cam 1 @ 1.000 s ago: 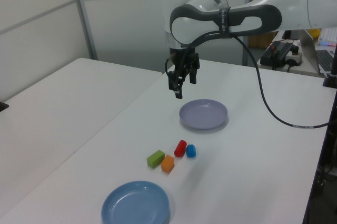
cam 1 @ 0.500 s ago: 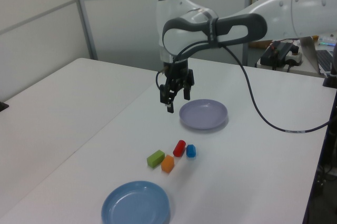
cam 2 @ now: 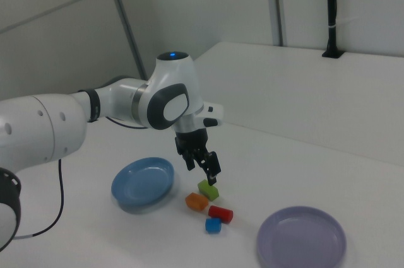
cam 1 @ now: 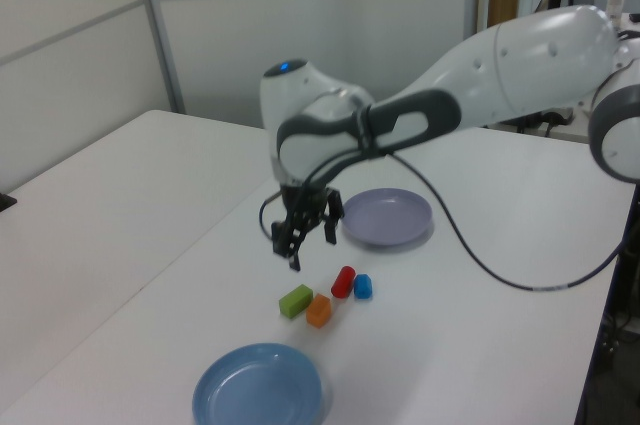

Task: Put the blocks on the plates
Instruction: 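Lower the open gripper down onto the green block, then grasp the green block and carry it onto the light blue plate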

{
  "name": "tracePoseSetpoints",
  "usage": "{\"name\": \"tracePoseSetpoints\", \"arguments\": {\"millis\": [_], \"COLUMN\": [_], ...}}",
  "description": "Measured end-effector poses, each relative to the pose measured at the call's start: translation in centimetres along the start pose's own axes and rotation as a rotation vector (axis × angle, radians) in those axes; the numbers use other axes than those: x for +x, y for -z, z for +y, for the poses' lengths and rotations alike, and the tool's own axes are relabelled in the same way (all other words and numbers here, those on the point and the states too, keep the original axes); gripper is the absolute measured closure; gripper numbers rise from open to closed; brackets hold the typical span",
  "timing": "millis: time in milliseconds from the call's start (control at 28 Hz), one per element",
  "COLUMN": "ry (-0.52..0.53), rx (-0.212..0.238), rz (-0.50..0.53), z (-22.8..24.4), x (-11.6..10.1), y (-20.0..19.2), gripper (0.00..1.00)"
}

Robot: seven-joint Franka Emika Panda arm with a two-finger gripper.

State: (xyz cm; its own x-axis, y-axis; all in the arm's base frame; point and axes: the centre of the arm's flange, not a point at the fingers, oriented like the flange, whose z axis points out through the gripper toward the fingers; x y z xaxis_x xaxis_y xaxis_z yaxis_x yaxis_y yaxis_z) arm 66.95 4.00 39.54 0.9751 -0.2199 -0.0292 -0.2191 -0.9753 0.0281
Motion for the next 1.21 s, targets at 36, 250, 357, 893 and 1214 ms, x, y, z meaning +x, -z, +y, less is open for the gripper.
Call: {"name": "tracePoseSetpoints", "arguments": {"millis": [36, 250, 357, 893, 1214], "ry": [-0.003, -0.026, -0.028, -0.02, -0.028], "rx": [-0.011, -0.074, -0.084, -0.108, -0.106], "rz": [0.005, 0.043, 0.042, 0.031, 0.04], "z": [-0.5, -2.6, -2.8, -3.4, -3.0], "x": [0.1, 0.9, 1.2, 1.2, 1.6], "y": [-0.7, -5.0, -6.6, -8.7, -8.2], "gripper": [0.0, 0.0, 0.0, 0.0, 0.0]}}
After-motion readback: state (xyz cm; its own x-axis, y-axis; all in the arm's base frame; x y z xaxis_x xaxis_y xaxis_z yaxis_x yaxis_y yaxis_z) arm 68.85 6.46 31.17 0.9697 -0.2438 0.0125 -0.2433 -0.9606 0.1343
